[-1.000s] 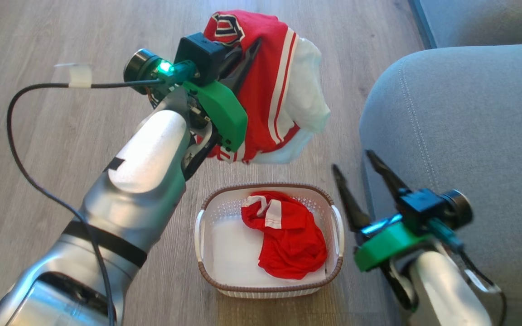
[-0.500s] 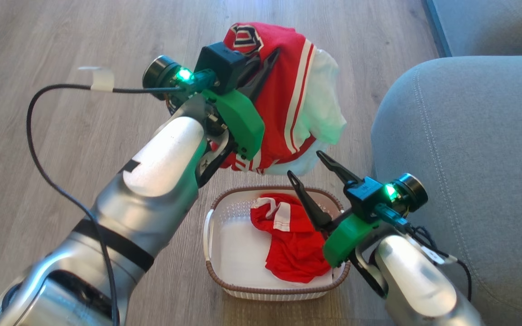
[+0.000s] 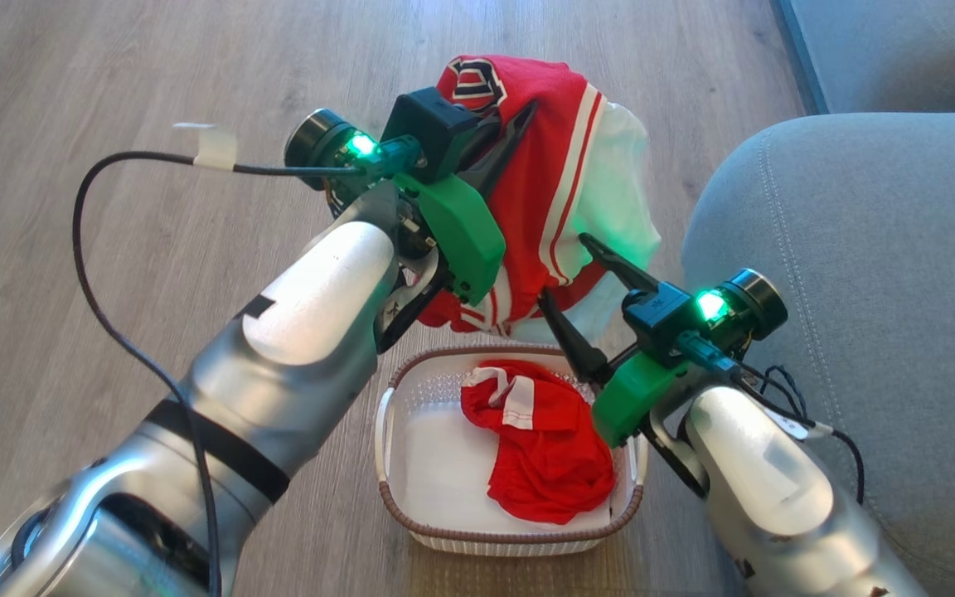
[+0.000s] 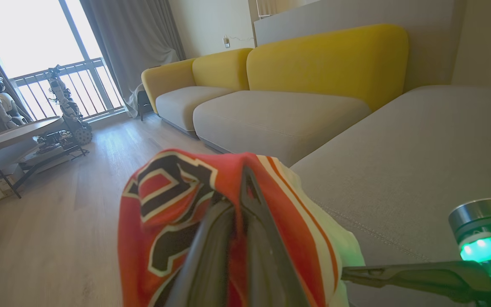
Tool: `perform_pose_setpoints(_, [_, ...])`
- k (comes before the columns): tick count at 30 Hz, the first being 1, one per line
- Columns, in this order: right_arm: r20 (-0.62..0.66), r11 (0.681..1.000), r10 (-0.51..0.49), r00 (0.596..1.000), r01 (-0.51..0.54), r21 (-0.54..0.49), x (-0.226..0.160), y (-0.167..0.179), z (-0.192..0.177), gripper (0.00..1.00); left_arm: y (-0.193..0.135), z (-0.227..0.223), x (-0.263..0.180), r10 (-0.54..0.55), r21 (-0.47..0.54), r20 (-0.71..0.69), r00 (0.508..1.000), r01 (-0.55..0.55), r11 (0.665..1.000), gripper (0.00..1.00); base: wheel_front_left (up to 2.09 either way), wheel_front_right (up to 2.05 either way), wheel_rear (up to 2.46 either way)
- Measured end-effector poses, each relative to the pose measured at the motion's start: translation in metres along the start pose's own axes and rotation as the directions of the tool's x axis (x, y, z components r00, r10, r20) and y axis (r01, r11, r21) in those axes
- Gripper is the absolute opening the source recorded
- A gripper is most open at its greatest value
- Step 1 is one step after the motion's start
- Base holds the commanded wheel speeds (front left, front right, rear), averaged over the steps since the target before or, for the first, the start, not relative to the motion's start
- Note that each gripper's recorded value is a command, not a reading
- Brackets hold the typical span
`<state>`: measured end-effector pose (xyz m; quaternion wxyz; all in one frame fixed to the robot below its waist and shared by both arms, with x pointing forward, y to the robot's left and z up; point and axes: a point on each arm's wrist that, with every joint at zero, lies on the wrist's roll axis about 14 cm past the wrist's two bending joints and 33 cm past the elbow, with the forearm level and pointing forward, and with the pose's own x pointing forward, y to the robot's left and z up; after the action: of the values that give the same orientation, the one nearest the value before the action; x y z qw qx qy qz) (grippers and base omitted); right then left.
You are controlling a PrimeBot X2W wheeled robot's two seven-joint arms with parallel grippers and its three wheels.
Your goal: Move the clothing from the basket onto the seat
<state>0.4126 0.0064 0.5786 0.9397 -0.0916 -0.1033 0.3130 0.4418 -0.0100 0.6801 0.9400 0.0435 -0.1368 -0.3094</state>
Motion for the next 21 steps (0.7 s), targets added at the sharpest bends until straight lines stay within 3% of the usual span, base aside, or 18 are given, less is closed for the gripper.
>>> perform_pose_setpoints(8, [-0.010, 1.000, -0.010, 1.000, 0.010, -0.011, 0.007, -0.009, -0.001, 1.00, -0.007, 0.000, 0.000, -0.013, -0.017, 0.004, 1.000, 0.014, 1.000, 0.00, 0.00, 0.00, 0.00])
perform_pose_setpoints(17, [-0.023, 0.999, 0.044, 0.999, -0.044, -0.031, 0.024, -0.002, 0.002, 1.00, -0.012, 0.000, -0.001, -0.024, -0.036, 0.012, 1.000, 0.024, 0.999, 0.00, 0.00, 0.00, 0.00])
perform_pose_setpoints(18, [-0.023, 0.998, 0.046, 0.999, -0.047, -0.030, 0.025, -0.002, 0.002, 0.86, -0.012, 0.000, -0.001, -0.022, -0.035, 0.013, 1.000, 0.022, 0.999, 0.00, 0.00, 0.00, 0.00])
perform_pose_setpoints(19, [-0.023, 0.998, 0.050, 0.998, -0.051, -0.030, 0.026, -0.001, 0.002, 0.52, -0.011, 0.000, -0.001, -0.022, -0.036, 0.012, 1.000, 0.022, 0.999, 0.00, 0.00, 0.00, 0.00])
perform_pose_setpoints(21, [-0.027, 0.998, 0.061, 0.998, -0.062, -0.030, 0.027, 0.001, 0.002, 0.39, -0.011, -0.001, -0.001, -0.020, -0.043, 0.009, 1.000, 0.020, 0.999, 0.00, 0.00, 0.00, 0.00])
